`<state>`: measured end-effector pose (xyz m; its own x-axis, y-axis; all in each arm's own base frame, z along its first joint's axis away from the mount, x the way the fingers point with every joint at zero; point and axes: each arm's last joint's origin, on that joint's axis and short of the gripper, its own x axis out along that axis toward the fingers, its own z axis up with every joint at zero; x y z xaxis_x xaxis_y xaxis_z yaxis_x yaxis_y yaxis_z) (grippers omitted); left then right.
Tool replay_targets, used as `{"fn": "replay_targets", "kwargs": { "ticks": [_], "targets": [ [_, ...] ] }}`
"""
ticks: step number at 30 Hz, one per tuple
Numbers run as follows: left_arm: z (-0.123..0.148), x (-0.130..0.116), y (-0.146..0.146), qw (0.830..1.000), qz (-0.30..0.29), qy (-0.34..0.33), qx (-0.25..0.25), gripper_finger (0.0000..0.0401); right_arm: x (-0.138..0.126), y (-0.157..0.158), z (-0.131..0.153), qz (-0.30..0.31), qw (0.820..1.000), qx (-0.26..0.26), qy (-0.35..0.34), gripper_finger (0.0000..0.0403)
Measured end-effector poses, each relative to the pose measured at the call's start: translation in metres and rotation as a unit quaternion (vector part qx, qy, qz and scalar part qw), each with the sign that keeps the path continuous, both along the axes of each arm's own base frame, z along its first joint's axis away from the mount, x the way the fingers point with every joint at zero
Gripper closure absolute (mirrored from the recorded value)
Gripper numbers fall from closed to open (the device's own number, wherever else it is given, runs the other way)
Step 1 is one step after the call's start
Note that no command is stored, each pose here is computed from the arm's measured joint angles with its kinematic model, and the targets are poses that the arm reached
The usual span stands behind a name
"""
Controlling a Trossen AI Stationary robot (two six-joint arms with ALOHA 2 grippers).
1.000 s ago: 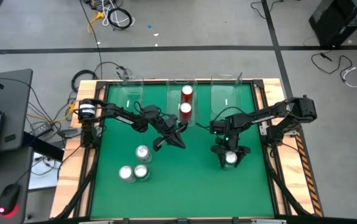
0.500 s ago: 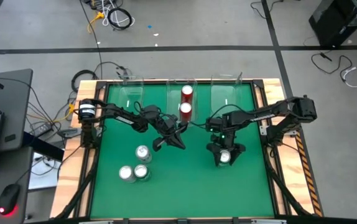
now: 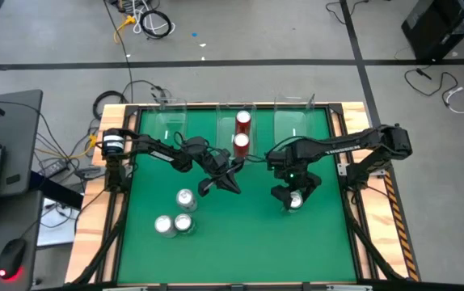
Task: Sort soda cans
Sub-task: Put the right green soda can into the right transparent bin
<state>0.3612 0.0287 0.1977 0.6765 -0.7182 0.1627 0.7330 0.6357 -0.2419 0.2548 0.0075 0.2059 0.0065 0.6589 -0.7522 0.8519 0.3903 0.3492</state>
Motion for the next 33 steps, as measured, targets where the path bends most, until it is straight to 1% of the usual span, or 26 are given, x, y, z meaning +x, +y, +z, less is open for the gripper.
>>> {"fn": "replay_targets", "kwargs": {
  "ticks": [4, 7, 13, 17, 20, 24, 27, 31, 33],
  "targets": [
    [0.001, 0.0, 0.0, 1.0, 0.0, -0.002, -0.001, 0.0393, 0.008, 0.008, 0.014, 0.019, 0.999, -0.04, -0.025, 0.0029],
    [0.001, 0.0, 0.0, 1.0, -0.001, -0.002, -0.001, 0.0393, 0.012, 0.017, 0.02, 0.041, 0.994, -0.092, -0.04, 0.0027],
    [0.0, 0.0, 0.0, 1.0, -0.001, 0.0, -0.002, 0.0393, 0.009, 0.038, 0.019, 0.087, 0.978, -0.183, -0.044, 0.0029],
    [0.0, 0.0, 0.0, 1.0, -0.001, 0.0, -0.002, 0.0393, 0.007, 0.049, 0.018, 0.105, 0.962, -0.245, -0.05, 0.0029],
    [0.001, 0.0, 0.0, 1.0, -0.001, -0.005, -0.001, 0.0393, 0.005, 0.055, 0.018, 0.117, 0.952, -0.278, -0.058, 0.0028],
    [0.007, -0.003, 0.004, 1.0, -0.003, -0.017, -0.005, 0.0393, 0.004, 0.059, 0.018, 0.134, 0.94, -0.307, -0.067, 0.0037],
    [0.016, -0.006, 0.008, 1.0, -0.002, -0.027, -0.005, 0.0393, 0.003, 0.062, 0.017, 0.144, 0.937, -0.31, -0.072, 0.0055],
    [0.028, -0.012, 0.015, 0.999, -0.013, -0.037, 0.0, 0.0393, 0.002, 0.063, 0.016, 0.148, 0.936, -0.311, -0.075, 0.0091],
    [0.037, -0.017, 0.02, 0.999, -0.024, -0.045, 0.006, 0.0393, 0.002, 0.063, 0.015, 0.15, 0.936, -0.311, -0.076, 0.0091]
  ]
}}
